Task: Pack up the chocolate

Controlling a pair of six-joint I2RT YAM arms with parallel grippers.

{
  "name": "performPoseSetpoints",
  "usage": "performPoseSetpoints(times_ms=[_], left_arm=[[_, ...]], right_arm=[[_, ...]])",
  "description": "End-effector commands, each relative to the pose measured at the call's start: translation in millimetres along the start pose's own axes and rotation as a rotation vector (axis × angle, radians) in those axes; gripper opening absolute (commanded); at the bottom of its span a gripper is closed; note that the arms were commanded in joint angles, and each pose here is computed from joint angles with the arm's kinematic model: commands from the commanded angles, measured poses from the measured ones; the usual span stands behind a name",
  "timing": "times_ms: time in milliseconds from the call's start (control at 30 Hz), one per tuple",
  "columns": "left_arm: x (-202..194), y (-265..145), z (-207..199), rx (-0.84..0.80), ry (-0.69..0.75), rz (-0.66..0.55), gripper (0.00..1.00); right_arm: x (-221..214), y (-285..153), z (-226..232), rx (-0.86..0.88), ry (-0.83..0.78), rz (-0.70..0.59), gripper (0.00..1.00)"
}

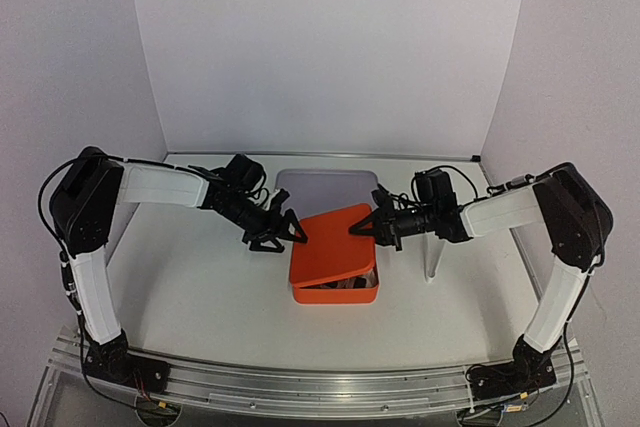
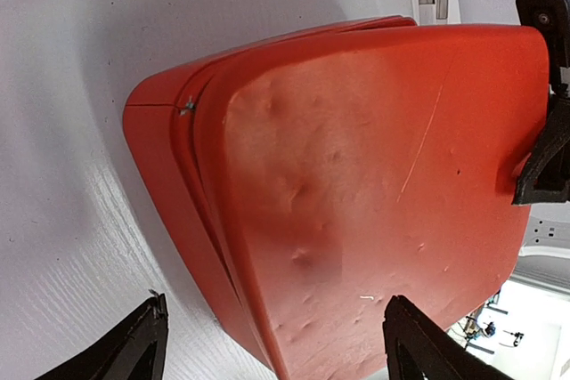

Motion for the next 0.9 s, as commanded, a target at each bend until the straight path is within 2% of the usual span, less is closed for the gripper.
performPoseSetpoints(times_ms=[0,100,567,867], left_arm=[[11,0,-10,-0.008,0.043,-0.008,0.77],[10,1,-10,-0.006,0.041,-0.004,0.71],[12,12,-16,-0.021,0.051,0.024,0.63],[11,19,-16,-0.004,0.052,0.036,0.51]], right_arm=[[-1,-2,2,0.013,-0.025,0.004,0.0],[0,-5,0,0.009,-0.028,-0.009,0.01],[6,-10,-17,-0.015,-0.013,-0.039,0.12],[7,-12,-26,-0.03,-0.008,-0.051,0.18]])
Point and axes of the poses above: each gripper's point midway between its finger pads, its own y axis out along the fingers, its own z axis along the line the jaws close on, x = y × z, the point moved 2 cm from there along -y, back along the fingers, and after that the axes turned 12 degrees about y, right-handed, at the moved point
